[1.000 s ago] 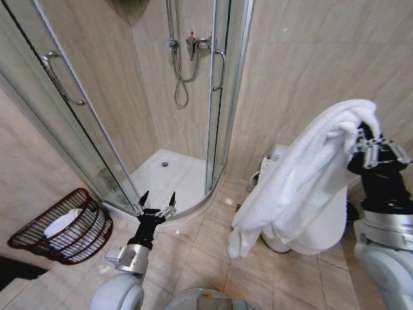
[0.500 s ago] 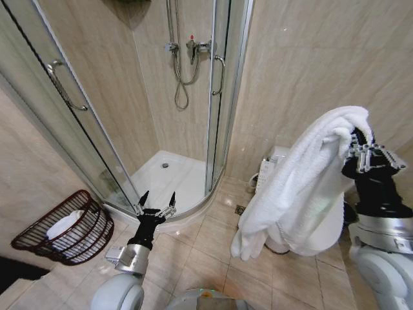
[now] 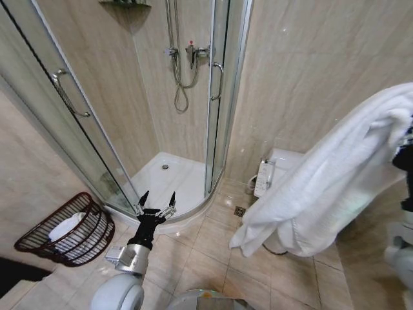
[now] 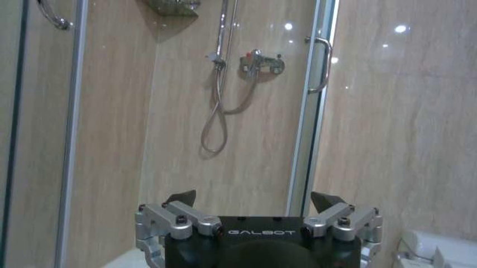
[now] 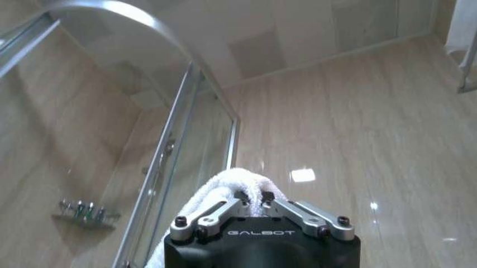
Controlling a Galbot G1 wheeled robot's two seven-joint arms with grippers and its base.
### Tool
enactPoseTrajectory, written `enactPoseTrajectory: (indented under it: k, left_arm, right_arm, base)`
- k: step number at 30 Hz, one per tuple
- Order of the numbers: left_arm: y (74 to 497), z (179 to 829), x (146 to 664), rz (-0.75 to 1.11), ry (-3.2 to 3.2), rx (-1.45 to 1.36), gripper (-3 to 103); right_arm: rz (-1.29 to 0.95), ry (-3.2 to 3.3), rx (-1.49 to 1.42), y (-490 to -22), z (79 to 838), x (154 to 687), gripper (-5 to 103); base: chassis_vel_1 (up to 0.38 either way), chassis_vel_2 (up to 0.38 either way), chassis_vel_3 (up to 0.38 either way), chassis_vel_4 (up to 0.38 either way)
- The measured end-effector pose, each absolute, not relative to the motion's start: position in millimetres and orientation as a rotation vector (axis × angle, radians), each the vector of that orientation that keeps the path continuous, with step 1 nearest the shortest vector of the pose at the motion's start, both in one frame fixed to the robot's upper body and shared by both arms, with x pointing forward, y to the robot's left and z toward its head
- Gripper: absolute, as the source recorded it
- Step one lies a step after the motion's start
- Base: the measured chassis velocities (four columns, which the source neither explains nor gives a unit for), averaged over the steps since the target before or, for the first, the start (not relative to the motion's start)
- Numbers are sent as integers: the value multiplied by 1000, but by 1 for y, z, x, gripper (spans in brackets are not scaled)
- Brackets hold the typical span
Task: Discard the used towel into the hamper.
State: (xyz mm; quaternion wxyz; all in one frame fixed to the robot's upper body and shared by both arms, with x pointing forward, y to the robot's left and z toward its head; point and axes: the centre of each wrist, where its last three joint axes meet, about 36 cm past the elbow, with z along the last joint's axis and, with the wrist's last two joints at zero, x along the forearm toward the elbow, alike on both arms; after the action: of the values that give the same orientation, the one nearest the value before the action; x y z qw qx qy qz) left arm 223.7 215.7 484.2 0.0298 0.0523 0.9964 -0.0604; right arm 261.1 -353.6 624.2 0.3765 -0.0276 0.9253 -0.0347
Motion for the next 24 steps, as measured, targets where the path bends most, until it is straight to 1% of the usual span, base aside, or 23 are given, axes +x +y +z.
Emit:
enactPoseTrajectory:
  k: [13, 24]
  left_arm:
    - [216, 484, 224, -186, 3072, 161, 100]
    - [216, 484, 224, -186, 3072, 161, 100]
  right_arm:
    - [-117, 2364, -77, -356, 626, 260, 3]
    - [-143, 2315, -62, -369, 640, 253, 3]
  base:
    - [0, 0, 0, 0]
    - [0, 0, 0, 0]
